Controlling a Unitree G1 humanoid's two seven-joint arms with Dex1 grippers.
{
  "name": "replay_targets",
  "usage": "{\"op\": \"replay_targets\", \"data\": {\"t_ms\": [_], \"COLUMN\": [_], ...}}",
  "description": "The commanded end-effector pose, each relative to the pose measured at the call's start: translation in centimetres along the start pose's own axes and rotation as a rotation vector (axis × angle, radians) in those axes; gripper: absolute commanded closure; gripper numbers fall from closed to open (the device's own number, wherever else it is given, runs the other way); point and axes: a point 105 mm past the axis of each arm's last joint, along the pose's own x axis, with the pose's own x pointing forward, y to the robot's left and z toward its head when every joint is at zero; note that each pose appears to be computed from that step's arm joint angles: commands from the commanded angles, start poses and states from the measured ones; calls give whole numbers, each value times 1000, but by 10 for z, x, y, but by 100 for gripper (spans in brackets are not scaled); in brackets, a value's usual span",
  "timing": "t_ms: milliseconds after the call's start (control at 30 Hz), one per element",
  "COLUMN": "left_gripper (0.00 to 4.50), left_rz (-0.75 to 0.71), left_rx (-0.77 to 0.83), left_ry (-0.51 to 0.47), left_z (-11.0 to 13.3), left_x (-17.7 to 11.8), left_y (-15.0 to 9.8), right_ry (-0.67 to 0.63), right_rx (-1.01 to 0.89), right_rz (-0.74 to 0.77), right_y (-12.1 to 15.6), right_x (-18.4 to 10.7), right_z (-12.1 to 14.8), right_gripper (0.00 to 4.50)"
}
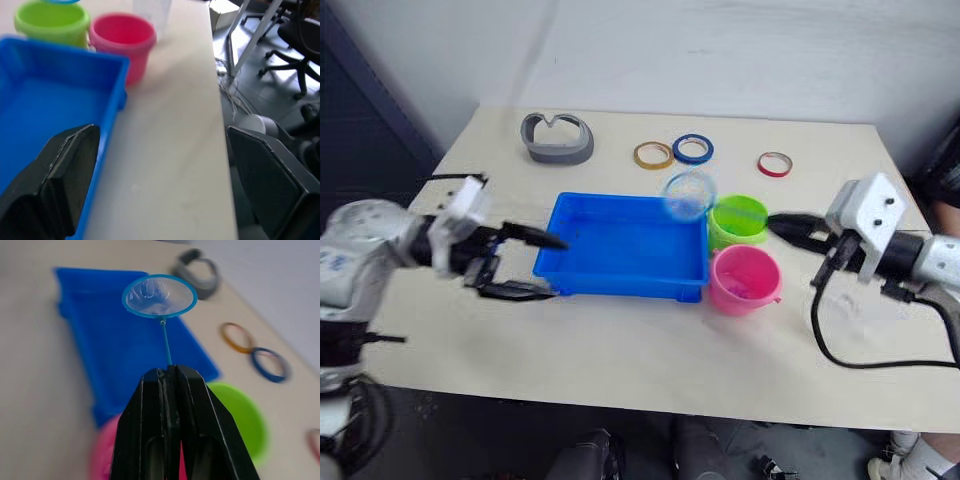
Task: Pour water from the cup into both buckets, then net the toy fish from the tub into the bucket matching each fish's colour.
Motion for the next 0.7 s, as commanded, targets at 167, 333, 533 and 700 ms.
{"op": "replay_targets", "data": {"t_ms": [167,333,533,700], "left_gripper": [6,6,0,0], "left_rz": [-61,4,57,127], "left_rx": [42,65,43,-7], "left_ry": [144,202,168,49], "left_z": [-22,-35,-33,-21], "left_x": [1,-1,-4,-8], "left_y": [-30,-28,-23,-7], "right_ry": [22,73,143,176], "right_rx": [60,-19,-31,-72], "right_rz": [244,297,266,195], "right_y": [54,71,70,59], "right_x": [32,59,66,43], "right_z": [-33,-70,-99,-88], "right_gripper": [450,450,296,44]}}
